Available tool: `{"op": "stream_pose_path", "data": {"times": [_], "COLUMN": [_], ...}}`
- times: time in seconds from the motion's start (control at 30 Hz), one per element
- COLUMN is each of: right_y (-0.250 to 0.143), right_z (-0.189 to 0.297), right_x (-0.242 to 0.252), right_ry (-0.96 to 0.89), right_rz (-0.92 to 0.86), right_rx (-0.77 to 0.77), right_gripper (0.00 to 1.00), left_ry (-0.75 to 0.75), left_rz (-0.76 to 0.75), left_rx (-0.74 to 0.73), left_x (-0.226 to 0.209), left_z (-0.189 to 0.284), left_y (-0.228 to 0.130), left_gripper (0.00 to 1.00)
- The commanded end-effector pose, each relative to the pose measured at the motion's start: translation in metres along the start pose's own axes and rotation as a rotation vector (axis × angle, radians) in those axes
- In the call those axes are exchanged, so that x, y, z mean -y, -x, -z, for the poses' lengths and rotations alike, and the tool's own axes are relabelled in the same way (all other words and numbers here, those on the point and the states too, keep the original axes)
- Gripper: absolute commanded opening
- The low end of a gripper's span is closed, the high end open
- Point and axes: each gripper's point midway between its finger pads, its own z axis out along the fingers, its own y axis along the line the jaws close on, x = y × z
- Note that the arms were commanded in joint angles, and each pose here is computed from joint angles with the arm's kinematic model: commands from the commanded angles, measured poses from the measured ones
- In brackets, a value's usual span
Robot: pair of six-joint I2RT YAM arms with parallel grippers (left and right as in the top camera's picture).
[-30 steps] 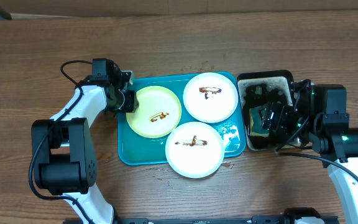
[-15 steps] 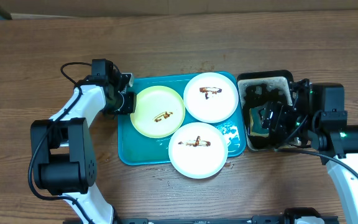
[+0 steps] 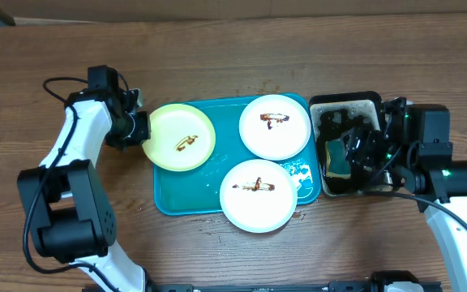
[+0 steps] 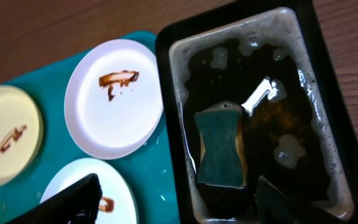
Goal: Clean dirty plates on tray and stack at the side
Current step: 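Grasp the yellow plate rim with the left gripper and tilt it up, then grasp the green-and-yellow sponge in the basin with the right gripper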
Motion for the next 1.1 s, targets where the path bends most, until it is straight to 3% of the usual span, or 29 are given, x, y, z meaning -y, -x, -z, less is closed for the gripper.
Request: {"op": "stream_pose_path", "data": {"times": [0.0,0.23,0.43,0.6,0.83,1.07], "right_y": [0.012,0.023,0.021,-0.011,-0.050,-0.051], "right_z": [-0.005,-0.027,-0.071,-0.107,-0.131,-0.132], "right_x": [0.001,0.004,0.034,0.049,0.045,0.050], "right_ry": [-0.021,-0.059,-0.188,-0.233,-0.254,-0.334], "right_rz": [0.005,0.012,0.002,-0.020,0.011,0.033], "right_rx": [0.003,-0.102,-0.189,-0.344,-0.500,-0.479], "right_gripper": [0.78,0.76,0.64,0.47,0.52,0.54], "left_ry": [0.111,0.131,0.131,0.131,0.131,0.131], "left_rz": [0.019,0.036,0.036,0.036,0.036,0.036], "left_rx": [0.009,-0.033,-0.047,-0.051,-0.052,-0.054], "left_x": [-0.016,-0.019,-0.019,-0.019,-0.019,-0.019], "left_z": [0.016,0.016,0.016,0.016,0.016,0.016], "left_y": [0.001,-0.010,-0.014,-0.015,-0.015,-0.015], "left_gripper": [0.04,0.04,0.04,0.04,0.04,0.04]}}
